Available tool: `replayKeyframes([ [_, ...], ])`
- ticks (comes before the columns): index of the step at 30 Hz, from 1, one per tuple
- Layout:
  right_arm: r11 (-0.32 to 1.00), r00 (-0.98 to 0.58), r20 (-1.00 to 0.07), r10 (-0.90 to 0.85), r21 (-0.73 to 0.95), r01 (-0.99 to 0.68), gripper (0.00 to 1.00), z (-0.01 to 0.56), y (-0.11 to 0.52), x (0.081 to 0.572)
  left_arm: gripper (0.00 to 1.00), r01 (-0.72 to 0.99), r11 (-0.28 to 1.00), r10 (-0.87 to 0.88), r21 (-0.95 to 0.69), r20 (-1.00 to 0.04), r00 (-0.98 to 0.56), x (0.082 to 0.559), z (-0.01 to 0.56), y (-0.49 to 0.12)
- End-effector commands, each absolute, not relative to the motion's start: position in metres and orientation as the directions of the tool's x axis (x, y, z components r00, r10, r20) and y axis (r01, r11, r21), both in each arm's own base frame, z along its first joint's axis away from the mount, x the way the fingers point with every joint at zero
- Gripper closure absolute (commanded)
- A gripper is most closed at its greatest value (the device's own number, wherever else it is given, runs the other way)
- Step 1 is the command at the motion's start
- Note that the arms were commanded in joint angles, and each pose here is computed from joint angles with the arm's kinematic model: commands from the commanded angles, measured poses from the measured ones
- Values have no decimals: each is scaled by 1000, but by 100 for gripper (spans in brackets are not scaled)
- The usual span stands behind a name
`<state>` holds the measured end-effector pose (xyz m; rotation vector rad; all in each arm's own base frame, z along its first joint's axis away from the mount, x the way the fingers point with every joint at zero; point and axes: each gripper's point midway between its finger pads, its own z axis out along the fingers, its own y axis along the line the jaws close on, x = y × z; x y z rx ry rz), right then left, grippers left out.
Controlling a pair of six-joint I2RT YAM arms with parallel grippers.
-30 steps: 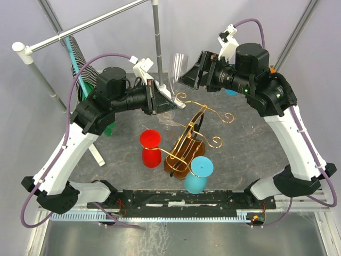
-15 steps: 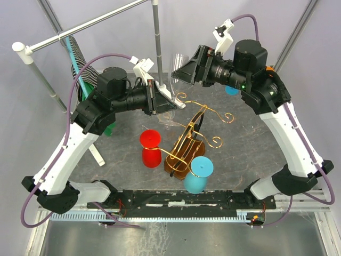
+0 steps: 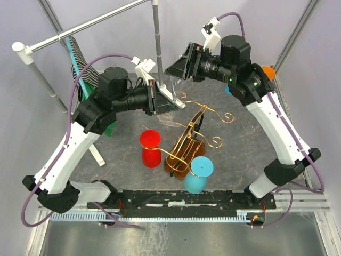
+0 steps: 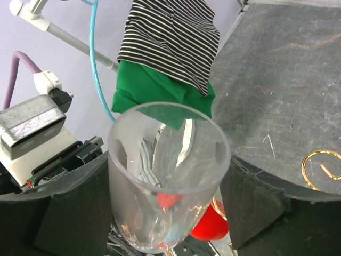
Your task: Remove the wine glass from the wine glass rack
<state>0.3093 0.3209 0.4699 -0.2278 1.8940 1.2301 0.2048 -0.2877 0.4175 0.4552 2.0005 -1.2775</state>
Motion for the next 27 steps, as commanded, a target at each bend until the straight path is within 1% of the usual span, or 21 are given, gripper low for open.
replayKeyframes([
  [1,453,-536,-777,330,628,-633,25,509,316,307,97,699,381,-85,-605,-776,-626,200,440,-293],
  [7,446,-538,-771,339,636,-630,35,509,311,306,97,693,398,-93,-601,-778,-622,204,439,-292],
  [8,446,-539,-769,343,639,-627,36,509,310,306,94,690,404,-96,-601,-778,-621,205,438,-292],
  [9,446,-539,-768,346,640,-626,37,509,309,306,86,687,410,-97,-600,-777,-622,207,437,-292],
  [10,447,-540,-766,348,642,-623,38,508,308,306,74,682,417,-100,-601,-776,-623,208,436,-292],
  [11,448,-541,-766,349,643,-622,39,508,307,307,67,678,423,-103,-601,-776,-623,210,435,-292],
  [14,449,-542,-762,354,647,-616,41,507,305,308,57,666,452,-115,-593,-780,-615,217,432,-290],
  [16,442,-550,-756,354,654,-615,43,506,306,309,55,657,483,-127,-578,-789,-600,223,431,-287],
  [21,434,-554,-751,358,660,-613,44,506,308,312,57,646,552,-123,-528,-817,-563,238,423,-282],
  [25,481,-521,-773,361,633,-606,45,506,298,316,54,621,633,-108,-462,-847,-521,253,416,-272],
  [27,495,-513,-778,363,627,-602,45,507,292,318,51,613,654,-104,-444,-855,-508,257,415,-269],
])
